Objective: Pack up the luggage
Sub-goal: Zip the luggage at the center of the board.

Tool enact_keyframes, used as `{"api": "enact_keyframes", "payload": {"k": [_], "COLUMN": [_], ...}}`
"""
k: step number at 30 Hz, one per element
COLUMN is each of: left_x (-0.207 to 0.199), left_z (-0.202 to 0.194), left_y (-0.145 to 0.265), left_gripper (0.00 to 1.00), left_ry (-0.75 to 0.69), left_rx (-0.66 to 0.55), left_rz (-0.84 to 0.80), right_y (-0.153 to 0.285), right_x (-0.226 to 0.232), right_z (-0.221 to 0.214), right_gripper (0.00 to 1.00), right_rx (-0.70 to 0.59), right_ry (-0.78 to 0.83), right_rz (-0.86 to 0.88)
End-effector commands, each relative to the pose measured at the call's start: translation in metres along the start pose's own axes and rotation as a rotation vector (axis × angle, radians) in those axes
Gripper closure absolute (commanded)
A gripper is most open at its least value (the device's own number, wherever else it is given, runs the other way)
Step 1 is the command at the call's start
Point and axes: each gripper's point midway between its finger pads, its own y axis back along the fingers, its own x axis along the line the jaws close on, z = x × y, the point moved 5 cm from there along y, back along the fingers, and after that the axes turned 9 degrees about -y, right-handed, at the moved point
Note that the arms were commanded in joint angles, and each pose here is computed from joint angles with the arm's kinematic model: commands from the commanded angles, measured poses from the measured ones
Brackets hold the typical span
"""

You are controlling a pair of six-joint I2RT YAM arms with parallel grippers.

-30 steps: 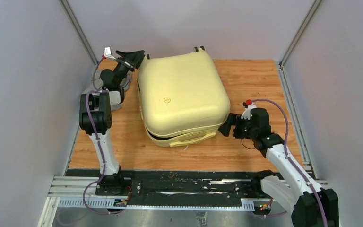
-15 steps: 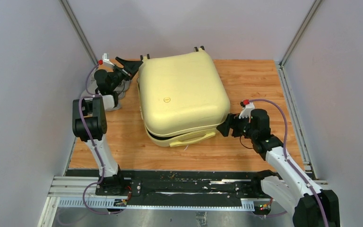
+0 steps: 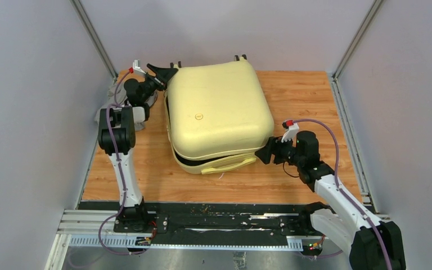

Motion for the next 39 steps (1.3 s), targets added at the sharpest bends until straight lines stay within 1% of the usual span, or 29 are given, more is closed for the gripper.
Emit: {"api": "enact_keyframes", "payload": {"k": [1,5,8,9,11,14,17,22,30,37,39], "left_x": [-0.013,-0.010,-0.018,-0.022,-0.028,-0.038,-0.055,-0.064,-0.068,-0.075,-0.078], "left_z": [-0.029,-0.023,-0.015,-0.012,-0.007,0.000,-0.010,-0.012,-0.012,-0.008,-0.007], "left_y": [-0.027,-0.036,-0.039,-0.039,-0.041,-0.042,-0.048,-0.047,-0.043,-0.043,-0.043], "left_gripper": [0.00,0.00,0.01,0.03,0.11,0.20,0.30,0.35,0.42,0.47,0.50], "left_ry": [0.063,0.088,0.085,0.084,0.083,0.087,0.089,0.083,0.089,0.068,0.067], "left_rx": [0.086,0.067,0.032,0.022,0.009,-0.010,0.001,-0.010,-0.029,-0.061,-0.071], "left_rz": [-0.089,-0.114,-0.160,-0.174,-0.196,-0.237,-0.275,-0.289,-0.294,-0.298,-0.304], "right_y": [-0.001,-0.003,-0.003,-0.003,-0.004,-0.003,-0.001,0.003,0.003,-0.001,-0.001], "right_x": [0.005,0.003,0.003,0.004,0.006,0.009,0.011,0.013,0.012,0.019,0.023], "right_z": [-0.003,-0.003,0.000,0.001,0.002,0.000,-0.003,-0.002,0.003,0.003,0.004], "right_gripper": [0.27,0.31,0.33,0.34,0.36,0.41,0.45,0.49,0.60,0.64,0.64], "right_rx": [-0.004,0.001,-0.017,-0.025,-0.034,-0.029,-0.031,-0.063,-0.111,-0.145,-0.152], "right_ry": [0.049,0.060,0.079,0.084,0.093,0.095,0.100,0.098,0.079,0.048,0.039], "right_rz": [0.043,0.036,0.037,0.043,0.063,0.084,0.088,0.073,0.041,0.059,0.069]}}
